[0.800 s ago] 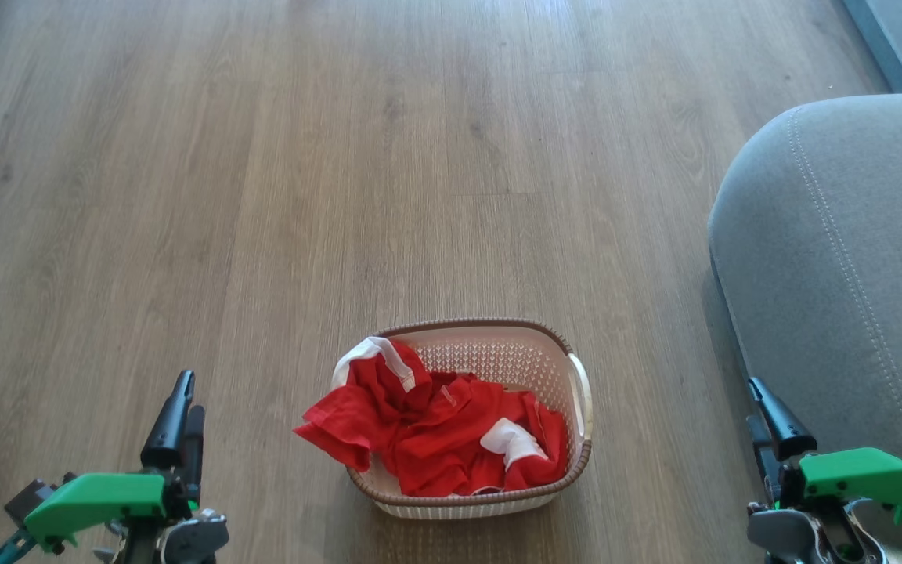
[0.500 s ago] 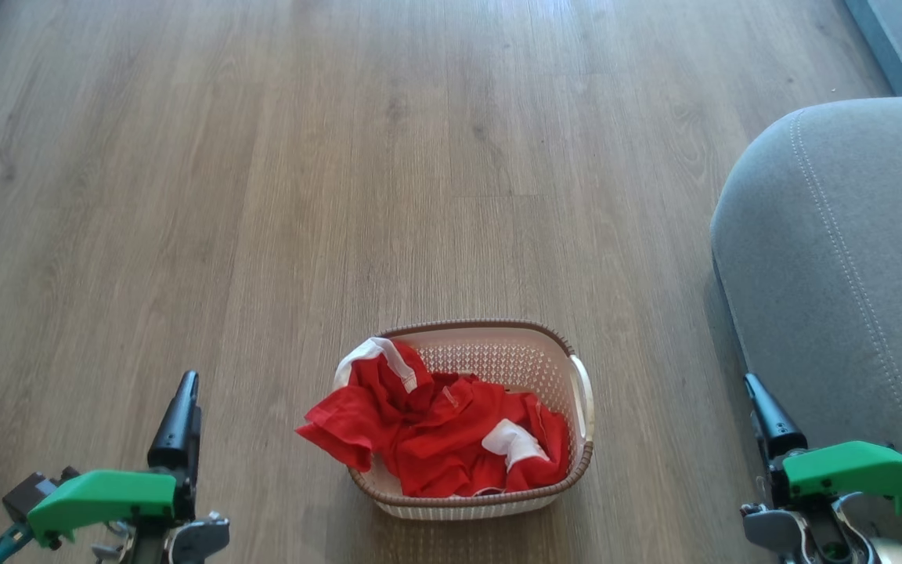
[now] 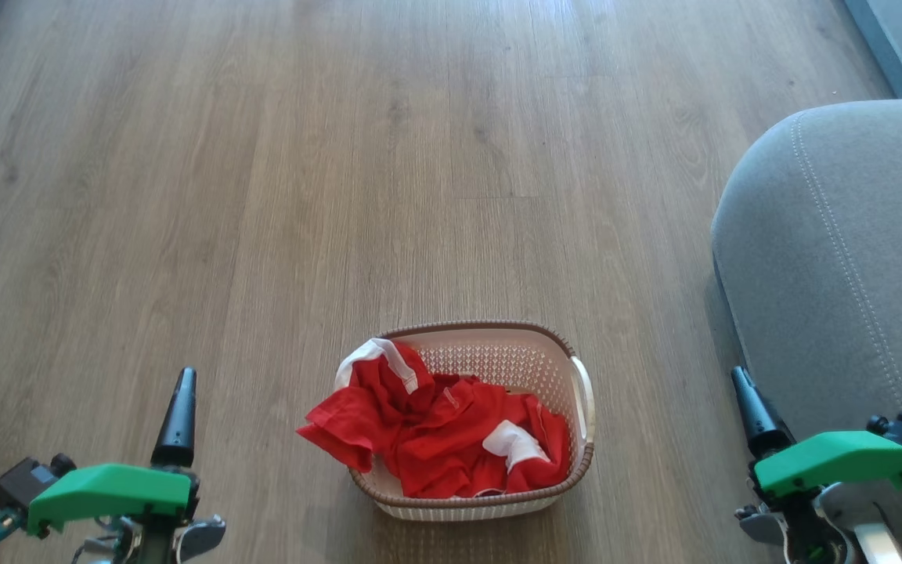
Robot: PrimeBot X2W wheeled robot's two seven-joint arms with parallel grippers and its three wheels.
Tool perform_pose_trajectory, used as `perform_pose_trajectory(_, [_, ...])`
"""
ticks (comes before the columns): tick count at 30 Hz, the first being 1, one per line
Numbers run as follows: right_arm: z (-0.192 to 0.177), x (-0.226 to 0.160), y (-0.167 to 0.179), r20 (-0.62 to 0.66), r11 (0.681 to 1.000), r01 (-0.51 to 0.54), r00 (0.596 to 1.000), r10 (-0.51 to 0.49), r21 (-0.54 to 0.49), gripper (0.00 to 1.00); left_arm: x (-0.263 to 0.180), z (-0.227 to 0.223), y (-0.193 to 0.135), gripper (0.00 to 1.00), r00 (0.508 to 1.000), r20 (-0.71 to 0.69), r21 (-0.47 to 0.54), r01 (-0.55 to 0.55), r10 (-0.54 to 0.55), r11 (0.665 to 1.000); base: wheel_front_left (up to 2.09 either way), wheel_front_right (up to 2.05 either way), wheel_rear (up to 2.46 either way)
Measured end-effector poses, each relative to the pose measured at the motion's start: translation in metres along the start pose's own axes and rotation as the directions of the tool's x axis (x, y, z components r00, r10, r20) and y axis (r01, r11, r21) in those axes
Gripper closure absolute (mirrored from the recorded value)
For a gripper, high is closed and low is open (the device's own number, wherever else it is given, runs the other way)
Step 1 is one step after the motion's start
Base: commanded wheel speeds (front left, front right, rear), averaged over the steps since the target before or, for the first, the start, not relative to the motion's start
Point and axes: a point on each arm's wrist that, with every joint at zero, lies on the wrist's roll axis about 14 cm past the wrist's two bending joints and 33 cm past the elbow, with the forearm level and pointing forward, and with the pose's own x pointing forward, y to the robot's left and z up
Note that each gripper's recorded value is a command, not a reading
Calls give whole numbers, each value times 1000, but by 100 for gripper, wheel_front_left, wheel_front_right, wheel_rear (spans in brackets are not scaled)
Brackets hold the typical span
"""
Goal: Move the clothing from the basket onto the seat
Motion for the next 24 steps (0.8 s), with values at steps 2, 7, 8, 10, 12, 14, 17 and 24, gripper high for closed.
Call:
perform_pose_trajectory(2, [-1, 0, 2, -8, 999, -7, 1000, 7, -36, 0, 0, 1, -1, 0, 1000, 3, 31, 3, -3, 1000, 0, 0, 0])
perform_pose_trajectory(7, [-6, 2, 9, -29, 991, -39, 999, 36, -124, 0, 0, 3, -3, 0, 1000, 12, 97, 11, -12, 995, 0, 0, 0])
perform_pose_trajectory(8, [-6, 2, 11, -36, 989, -48, 998, 43, -143, 0, 0, 3, -4, 0, 1000, 12, 109, 12, -13, 994, 0, 0, 0])
perform_pose_trajectory(10, [-6, 4, 16, -41, 983, -66, 997, 60, -173, 0, 0, 4, -5, 0, 1000, 19, 129, 14, -17, 992, 0, 0, 0])
perform_pose_trajectory(12, [-9, 4, 18, -56, 975, -81, 996, 71, -204, 0, 0, 5, -5, 0, 1000, 24, 150, 16, -20, 989, 0, 0, 0])
perform_pose_trajectory(14, [-9, 3, 19, -63, 969, -91, 995, 78, -232, 0, 0, 6, -5, 0, 999, 26, 169, 16, -21, 986, 0, 0, 0])
perform_pose_trajectory(17, [-11, 3, 20, -77, 956, -105, 993, 88, -273, 0, 0, 7, -6, 0, 999, 33, 197, 16, -23, 980, 0, 0, 0])
perform_pose_trajectory(24, [-12, 5, 29, -99, 910, -153, 987, 124, -386, 0, 0, 11, -6, 0, 999, 45, 289, 15, -30, 957, 0, 0, 0])
